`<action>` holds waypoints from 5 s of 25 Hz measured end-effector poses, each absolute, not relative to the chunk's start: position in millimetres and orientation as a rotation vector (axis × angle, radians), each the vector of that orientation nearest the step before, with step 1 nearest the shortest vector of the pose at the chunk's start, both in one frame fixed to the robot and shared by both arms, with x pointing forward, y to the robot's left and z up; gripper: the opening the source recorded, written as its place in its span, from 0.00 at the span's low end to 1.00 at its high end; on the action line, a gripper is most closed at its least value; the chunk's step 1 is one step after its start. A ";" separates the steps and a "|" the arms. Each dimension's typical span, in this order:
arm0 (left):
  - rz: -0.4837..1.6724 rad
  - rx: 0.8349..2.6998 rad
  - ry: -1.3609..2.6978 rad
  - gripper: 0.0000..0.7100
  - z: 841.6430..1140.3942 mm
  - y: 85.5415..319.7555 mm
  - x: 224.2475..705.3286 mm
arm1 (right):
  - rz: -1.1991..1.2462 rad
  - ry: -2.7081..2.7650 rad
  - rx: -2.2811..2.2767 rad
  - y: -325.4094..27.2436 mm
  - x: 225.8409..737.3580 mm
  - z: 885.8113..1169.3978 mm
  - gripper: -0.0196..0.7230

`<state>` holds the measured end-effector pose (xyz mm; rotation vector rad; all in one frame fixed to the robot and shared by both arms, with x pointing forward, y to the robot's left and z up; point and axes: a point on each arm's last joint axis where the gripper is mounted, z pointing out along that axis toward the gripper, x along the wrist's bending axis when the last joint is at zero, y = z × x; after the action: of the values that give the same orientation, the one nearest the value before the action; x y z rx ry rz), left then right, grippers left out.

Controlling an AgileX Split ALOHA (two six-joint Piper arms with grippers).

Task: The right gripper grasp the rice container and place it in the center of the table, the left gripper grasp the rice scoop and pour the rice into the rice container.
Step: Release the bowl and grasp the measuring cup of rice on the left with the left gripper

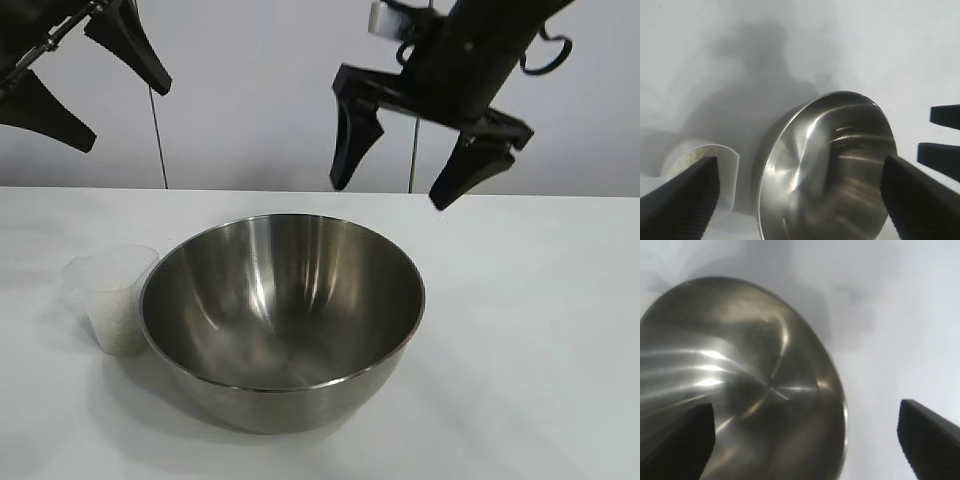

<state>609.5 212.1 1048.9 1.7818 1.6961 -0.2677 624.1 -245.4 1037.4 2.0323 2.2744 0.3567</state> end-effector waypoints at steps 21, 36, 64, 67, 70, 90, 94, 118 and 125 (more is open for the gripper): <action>-0.263 1.779 1.696 0.89 1049.0 212.2 609.9 | 0.500 1.954 1.963 -300.1 352.2 1084.3 0.92; -0.259 1.777 1.696 0.89 1049.0 212.3 610.2 | 0.888 1.561 1.609 -297.9 237.1 1042.6 0.92; -0.046 1.664 1.669 0.89 1056.8 217.5 627.5 | 0.875 1.574 1.622 -298.1 240.7 1042.4 0.92; 0.031 1.677 1.628 0.88 1063.3 222.9 630.0 | 0.875 1.574 1.622 -298.1 240.7 1042.4 0.92; 0.256 1.708 1.569 0.86 1069.8 232.2 624.2 | 0.875 1.574 1.622 -298.1 240.7 1042.4 0.92; 1.292 1.447 1.382 0.85 923.9 267.6 487.6 | 0.875 1.574 1.622 -298.1 240.7 1042.4 0.92; 1.135 1.548 1.311 0.82 896.4 264.5 480.6 | 0.874 1.575 1.623 -298.1 240.6 1042.3 0.92; 0.886 1.823 1.243 0.77 825.2 259.2 493.5 | 0.874 1.575 1.623 -298.1 240.6 1042.3 0.92; 0.928 1.838 1.191 0.77 818.0 256.8 509.6 | 0.876 1.573 1.622 -298.1 240.7 1042.5 0.92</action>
<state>509.6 256.8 818.0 1.8379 1.1909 0.9275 240.7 -298.1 1042.5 1.6219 1.5733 0.8758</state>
